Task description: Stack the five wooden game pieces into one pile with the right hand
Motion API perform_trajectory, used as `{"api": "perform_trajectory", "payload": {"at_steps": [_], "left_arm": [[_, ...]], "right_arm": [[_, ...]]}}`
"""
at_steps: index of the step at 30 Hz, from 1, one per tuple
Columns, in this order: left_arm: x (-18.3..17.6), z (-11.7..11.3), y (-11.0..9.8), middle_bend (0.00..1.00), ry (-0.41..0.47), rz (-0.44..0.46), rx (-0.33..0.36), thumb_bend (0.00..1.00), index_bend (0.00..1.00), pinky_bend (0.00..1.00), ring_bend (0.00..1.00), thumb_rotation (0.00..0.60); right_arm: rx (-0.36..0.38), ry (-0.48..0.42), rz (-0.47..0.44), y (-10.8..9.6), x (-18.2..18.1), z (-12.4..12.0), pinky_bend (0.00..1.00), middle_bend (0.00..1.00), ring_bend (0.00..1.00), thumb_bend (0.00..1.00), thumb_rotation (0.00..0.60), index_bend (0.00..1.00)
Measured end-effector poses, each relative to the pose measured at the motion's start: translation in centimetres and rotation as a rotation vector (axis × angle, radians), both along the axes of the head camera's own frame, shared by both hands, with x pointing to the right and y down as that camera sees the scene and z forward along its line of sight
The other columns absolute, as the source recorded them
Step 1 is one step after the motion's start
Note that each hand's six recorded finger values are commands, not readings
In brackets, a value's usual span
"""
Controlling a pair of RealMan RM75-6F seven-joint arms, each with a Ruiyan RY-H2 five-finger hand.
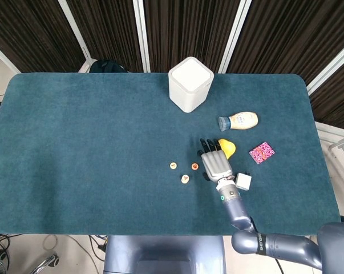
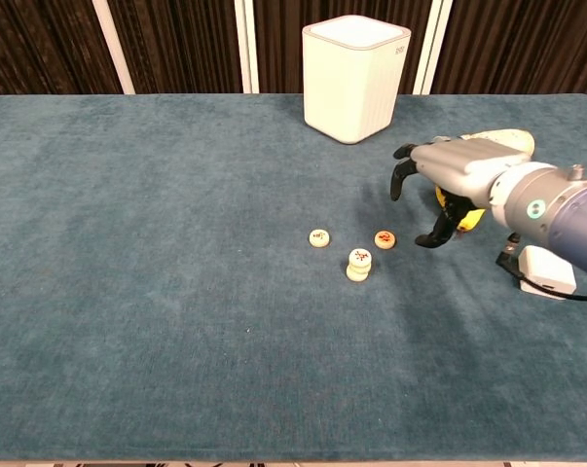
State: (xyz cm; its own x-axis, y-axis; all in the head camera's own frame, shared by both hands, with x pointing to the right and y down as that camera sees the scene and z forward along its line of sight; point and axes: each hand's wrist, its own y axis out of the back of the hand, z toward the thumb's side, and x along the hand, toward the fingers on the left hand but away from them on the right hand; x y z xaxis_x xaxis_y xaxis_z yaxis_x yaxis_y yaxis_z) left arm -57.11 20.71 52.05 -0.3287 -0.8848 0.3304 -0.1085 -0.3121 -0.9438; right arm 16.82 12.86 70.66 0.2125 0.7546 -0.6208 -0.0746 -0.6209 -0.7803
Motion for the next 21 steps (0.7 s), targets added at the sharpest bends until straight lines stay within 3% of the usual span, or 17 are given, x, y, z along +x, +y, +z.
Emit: {"api": "perform_trajectory", "payload": {"at_steps": [13,21], "left_arm": [[0.0,0.1,0.0,0.0,-0.003,0.0,-0.002,0.15,0.05,0.09,0.0,0.6],[0.0,0.1,0.0,0.0,-0.001,0.0,-0.001,0.15,0.05,0.09,0.0,0.6]], "right_arm": [[-0.007,-0.021,0.002,0.6,-1.3,1.7,0.0,0.0,0.0,0.31,0.6,0.42],[-0.005,-0.021,0.02,0.7,-1.8,2.4,0.0,0.0,0.0,0.39,0.6,0.44]]}}
